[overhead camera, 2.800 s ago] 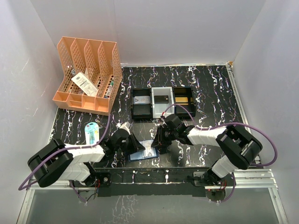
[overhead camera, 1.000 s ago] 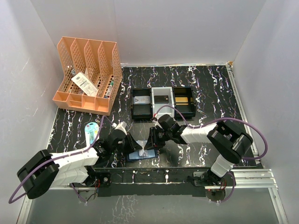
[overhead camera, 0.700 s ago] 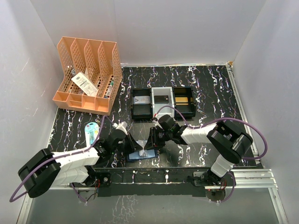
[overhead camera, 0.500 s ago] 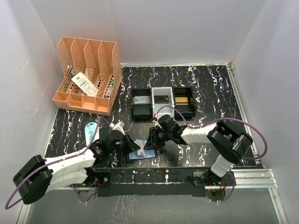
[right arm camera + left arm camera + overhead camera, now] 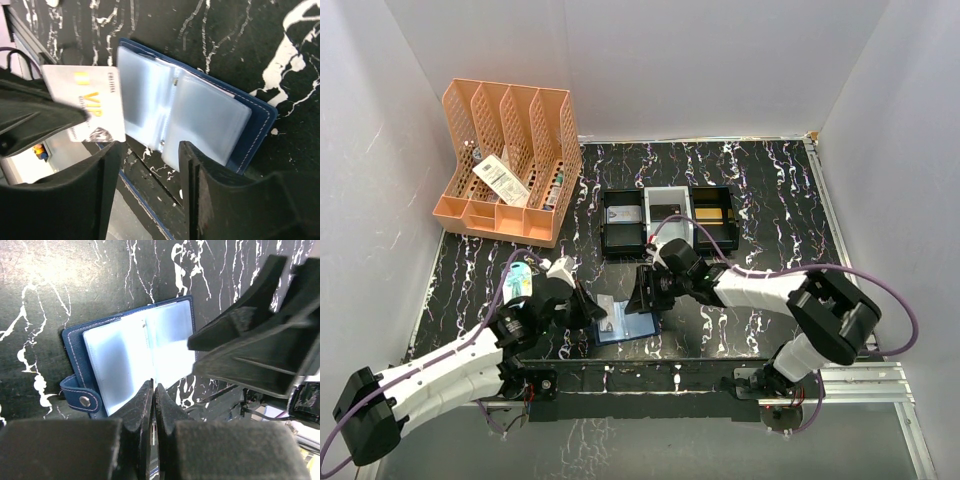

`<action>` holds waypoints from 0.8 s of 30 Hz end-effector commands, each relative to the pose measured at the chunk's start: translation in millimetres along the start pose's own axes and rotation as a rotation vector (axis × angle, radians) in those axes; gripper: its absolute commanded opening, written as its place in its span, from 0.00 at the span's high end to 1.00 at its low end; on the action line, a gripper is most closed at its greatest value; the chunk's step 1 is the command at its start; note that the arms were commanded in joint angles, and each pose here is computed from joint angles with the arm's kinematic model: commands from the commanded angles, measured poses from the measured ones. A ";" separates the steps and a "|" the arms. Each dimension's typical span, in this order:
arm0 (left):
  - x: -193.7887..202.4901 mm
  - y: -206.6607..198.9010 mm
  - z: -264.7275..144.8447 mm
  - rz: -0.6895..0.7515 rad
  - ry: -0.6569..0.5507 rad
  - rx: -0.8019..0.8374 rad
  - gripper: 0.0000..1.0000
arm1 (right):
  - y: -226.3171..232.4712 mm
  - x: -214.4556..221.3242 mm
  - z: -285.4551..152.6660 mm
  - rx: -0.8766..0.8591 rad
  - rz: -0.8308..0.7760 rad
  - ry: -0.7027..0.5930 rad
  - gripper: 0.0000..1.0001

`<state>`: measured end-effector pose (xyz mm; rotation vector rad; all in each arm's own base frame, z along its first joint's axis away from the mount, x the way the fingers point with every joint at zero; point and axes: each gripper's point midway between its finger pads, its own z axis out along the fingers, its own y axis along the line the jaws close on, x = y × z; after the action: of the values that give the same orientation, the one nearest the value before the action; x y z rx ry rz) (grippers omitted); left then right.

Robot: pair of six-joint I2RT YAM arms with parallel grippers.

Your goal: Take the credit cards out of the card holder

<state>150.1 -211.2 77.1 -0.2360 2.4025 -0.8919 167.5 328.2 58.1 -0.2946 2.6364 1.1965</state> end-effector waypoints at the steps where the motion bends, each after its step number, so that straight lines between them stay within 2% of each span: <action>1: -4.4 -4.1 -8.5 0.067 0.005 0.010 1.00 | 35.2 -32.4 -17.7 -0.073 -0.077 -0.124 0.49; 6: -17.2 -14.0 -18.2 0.055 -0.034 0.098 1.00 | 37.2 -37.9 -26.9 -0.078 -0.069 -0.184 0.43; 12: -45.2 -32.1 -42.1 -0.011 -0.110 0.260 1.00 | 61.0 -39.2 -47.2 -0.317 -0.015 -0.228 0.41; 19: -33.6 -46.8 -39.5 -0.036 -0.016 0.406 1.00 | 86.5 -45.3 -70.5 -0.445 -0.067 -0.301 0.33; 24: -34.7 -69.7 -48.9 -0.050 -0.017 0.555 1.00 | 97.3 -43.8 -81.5 -0.502 -0.075 -0.318 0.29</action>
<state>160.4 -209.4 133.9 -0.1889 2.1671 -1.3064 174.5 329.0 153.2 -0.2074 2.1951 1.5935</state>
